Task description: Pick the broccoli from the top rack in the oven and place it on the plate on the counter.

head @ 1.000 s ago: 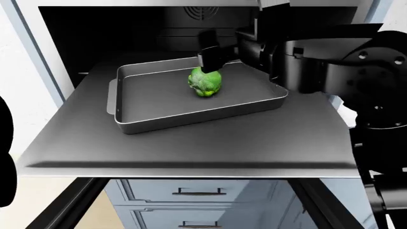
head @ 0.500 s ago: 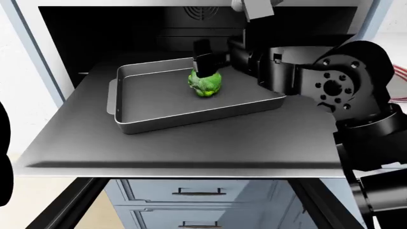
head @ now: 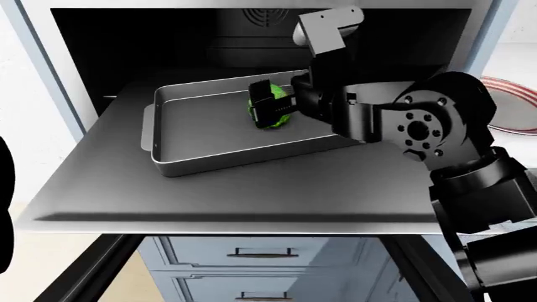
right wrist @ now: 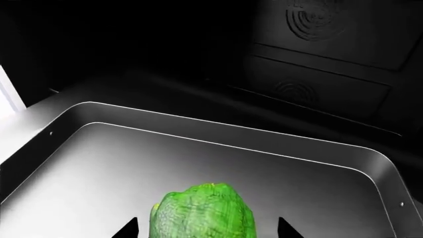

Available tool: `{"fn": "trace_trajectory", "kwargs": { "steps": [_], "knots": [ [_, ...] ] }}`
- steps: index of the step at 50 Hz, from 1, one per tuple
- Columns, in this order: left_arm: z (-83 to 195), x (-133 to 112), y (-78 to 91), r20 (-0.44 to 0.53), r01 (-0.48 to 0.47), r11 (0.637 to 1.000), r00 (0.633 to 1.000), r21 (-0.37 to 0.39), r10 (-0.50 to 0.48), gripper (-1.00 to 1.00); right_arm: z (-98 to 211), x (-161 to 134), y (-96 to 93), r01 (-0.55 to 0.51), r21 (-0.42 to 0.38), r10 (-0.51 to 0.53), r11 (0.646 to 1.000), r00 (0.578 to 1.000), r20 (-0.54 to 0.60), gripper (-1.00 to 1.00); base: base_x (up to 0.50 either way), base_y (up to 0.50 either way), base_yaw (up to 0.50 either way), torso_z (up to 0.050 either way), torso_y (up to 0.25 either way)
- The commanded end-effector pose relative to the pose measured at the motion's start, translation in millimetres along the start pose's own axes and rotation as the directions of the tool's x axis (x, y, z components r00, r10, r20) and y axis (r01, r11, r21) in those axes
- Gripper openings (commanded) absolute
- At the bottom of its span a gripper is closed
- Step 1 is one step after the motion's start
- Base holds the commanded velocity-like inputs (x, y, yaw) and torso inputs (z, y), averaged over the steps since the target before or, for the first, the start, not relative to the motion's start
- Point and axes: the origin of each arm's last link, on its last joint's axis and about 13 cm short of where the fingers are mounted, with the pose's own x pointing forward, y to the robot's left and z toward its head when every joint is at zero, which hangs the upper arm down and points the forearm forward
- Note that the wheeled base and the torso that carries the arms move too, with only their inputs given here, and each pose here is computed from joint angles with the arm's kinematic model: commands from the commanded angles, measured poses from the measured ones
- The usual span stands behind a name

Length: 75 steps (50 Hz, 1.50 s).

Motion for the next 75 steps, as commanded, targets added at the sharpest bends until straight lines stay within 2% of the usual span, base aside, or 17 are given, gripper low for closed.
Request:
{"fn": "trace_trajectory", "kwargs": {
  "steps": [1, 36, 44, 45, 75],
  "knots": [
    [-1.1, -0.2, -0.5, -0.002, 0.0, 1.0, 1.0, -0.002, 0.0, 1.0, -4.5, 2.3, 0.8, -0.006, -0.005, 0.006, 1.0, 1.0, -0.02, 1.0, 0.0, 0.0, 0.0, 0.0, 0.0],
    [0.2, -1.8, -1.0, -0.001, 0.005, 1.0, 1.0, -0.007, -0.005, 1.0, -19.1, 13.3, -1.0, 0.007, -0.009, -0.008, 1.0, 0.998, -0.064, 1.0, 0.0, 0.0, 0.0, 0.0, 0.0],
    [-0.4, -2.4, 0.2, -0.002, 0.0, 1.0, 1.0, -0.006, 0.0, 1.0, -18.8, 13.7, 1.2, -0.01, -0.018, 0.009, 1.0, 0.999, -0.044, 1.0, 0.0, 0.0, 0.0, 0.0, 0.0],
    [-0.5, -2.9, 0.0, -0.002, 0.001, 1.0, 1.0, -0.005, -0.001, 1.0, -18.3, 13.5, 2.0, -0.016, -0.02, 0.015, 1.0, 0.999, -0.037, -1.0, 0.0, 0.0, 0.0, 0.0, 0.0],
    [-0.4, -2.6, 0.7, -0.002, -0.002, 1.0, 1.0, 0.0, 0.002, 1.0, -14.3, 5.5, -1.4, -0.015, -0.01, 0.016, 1.0, 1.0, 0.006, -1.0, 0.0, 0.0, 0.0, 0.0, 0.0]
  ]
}}
